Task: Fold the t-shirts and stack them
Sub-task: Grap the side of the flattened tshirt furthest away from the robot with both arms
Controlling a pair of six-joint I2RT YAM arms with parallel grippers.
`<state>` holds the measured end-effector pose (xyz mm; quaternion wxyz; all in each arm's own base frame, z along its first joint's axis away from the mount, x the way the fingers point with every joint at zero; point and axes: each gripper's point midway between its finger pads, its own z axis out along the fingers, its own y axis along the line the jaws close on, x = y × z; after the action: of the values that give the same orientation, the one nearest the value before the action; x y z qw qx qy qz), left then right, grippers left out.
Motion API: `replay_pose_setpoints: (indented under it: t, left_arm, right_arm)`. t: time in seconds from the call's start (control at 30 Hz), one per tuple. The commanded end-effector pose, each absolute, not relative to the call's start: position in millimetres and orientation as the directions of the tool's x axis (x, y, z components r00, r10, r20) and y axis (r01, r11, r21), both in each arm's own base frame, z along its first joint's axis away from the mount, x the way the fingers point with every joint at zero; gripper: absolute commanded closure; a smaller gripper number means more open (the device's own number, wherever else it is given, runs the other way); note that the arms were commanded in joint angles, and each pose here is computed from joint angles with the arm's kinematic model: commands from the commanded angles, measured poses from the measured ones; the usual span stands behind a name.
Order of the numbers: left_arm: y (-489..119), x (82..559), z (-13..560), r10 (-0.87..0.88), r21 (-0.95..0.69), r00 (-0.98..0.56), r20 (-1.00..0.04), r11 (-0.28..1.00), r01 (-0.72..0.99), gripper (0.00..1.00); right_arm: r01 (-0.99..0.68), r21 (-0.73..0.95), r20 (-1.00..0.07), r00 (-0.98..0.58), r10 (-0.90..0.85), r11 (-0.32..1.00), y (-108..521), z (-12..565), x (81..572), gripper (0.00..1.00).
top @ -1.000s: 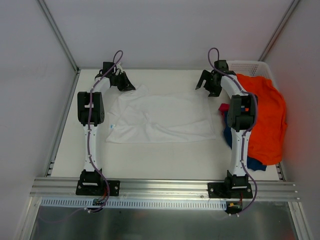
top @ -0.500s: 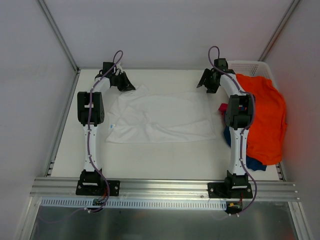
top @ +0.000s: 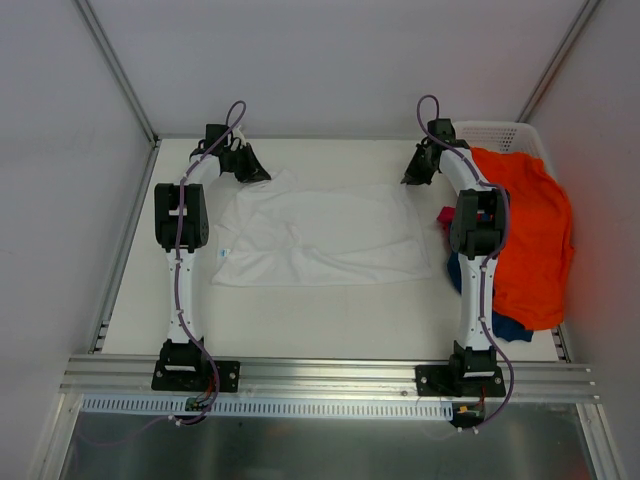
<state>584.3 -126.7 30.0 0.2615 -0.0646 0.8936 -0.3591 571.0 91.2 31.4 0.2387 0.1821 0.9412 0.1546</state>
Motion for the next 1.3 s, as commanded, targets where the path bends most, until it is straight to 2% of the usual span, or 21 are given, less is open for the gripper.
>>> replay_pose_setpoints:
  t: [0.0,0.4,0.63,1.0,1.27]
  left_arm:
    - [-128,585,58,-0.286,-0.653,-0.833,-0.473,0.749,0.114,1.00]
    - [-120,594,76,-0.280,-0.600,-0.790,-0.545,0.789,0.135,1.00]
    - [-117,601,126,-0.285,-0.578,-0.731,-0.620,0.796,0.180,1.00]
    - [-115,569,176,-0.273,-0.556,-0.697,-0.663,0.803,0.215,1.00]
    - [-117,529,199,-0.250,-0.544,-0.691,-0.678,0.804,0.242,1.00]
  right_arm:
    - [0.284,0.373,-0.389,-0.817,0.426,0.884,86,37,569,0.99]
    - [0.259,0.368,-0.400,-0.823,0.403,0.893,81,49,563,1.00]
    - [0.232,0.404,-0.423,-0.810,0.405,0.885,86,78,562,0.99]
    - [0.187,0.416,-0.450,-0.808,0.380,0.890,96,117,538,1.00]
    - [0.155,0.414,-0.484,-0.797,0.361,0.897,100,151,510,0.99]
